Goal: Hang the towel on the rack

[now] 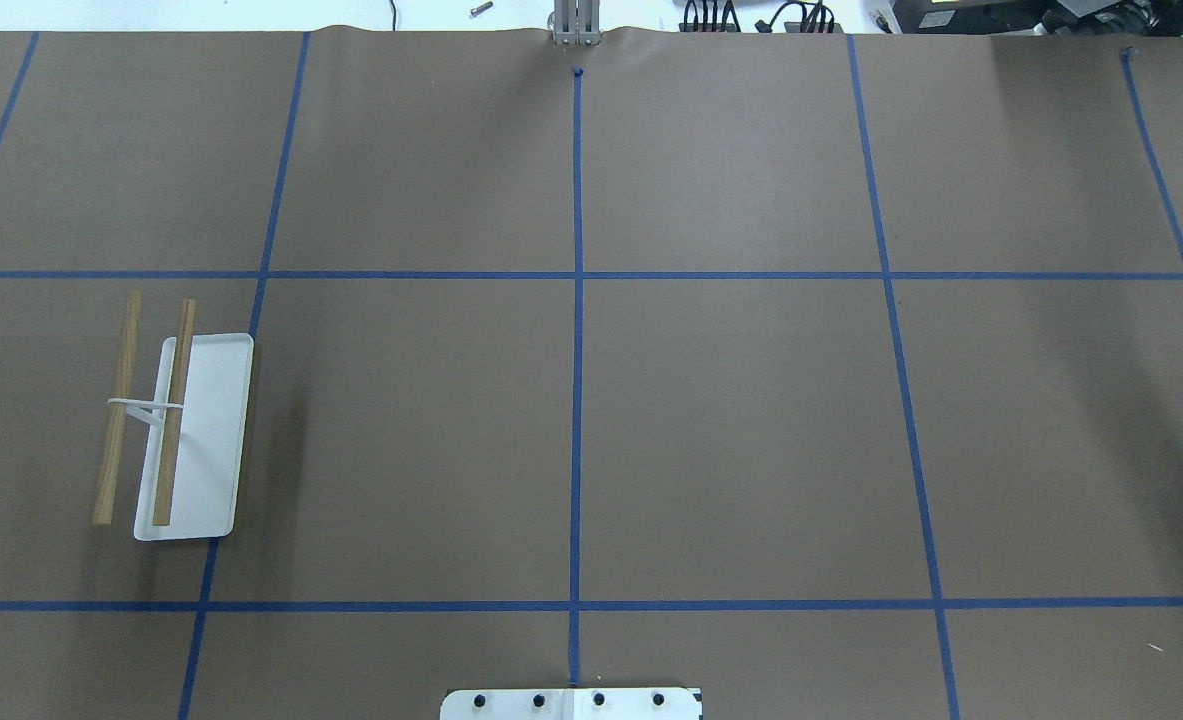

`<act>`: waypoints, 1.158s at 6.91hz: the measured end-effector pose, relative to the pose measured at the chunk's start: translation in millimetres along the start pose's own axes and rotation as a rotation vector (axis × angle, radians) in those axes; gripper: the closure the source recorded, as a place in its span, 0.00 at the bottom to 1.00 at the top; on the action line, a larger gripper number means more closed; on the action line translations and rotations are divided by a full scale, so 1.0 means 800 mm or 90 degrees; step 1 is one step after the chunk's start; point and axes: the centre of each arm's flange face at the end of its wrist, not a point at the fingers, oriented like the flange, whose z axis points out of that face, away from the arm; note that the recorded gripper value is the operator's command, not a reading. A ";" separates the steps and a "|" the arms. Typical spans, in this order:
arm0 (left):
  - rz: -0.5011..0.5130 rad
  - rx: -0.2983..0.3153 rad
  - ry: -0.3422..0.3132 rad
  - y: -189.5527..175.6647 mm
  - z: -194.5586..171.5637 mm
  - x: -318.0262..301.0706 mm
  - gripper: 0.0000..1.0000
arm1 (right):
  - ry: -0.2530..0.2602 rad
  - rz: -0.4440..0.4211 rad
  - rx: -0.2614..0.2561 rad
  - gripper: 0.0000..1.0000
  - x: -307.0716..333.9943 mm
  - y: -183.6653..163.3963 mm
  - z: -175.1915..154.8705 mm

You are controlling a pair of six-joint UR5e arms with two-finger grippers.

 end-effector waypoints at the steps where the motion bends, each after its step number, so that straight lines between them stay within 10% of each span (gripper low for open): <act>1: 0.003 0.002 0.001 0.001 0.000 0.000 0.02 | -0.004 -0.002 0.003 0.00 -0.002 0.000 -0.002; 8: 0.007 0.005 0.002 0.007 0.003 -0.002 0.02 | -0.024 -0.017 0.019 0.00 -0.010 -0.003 -0.006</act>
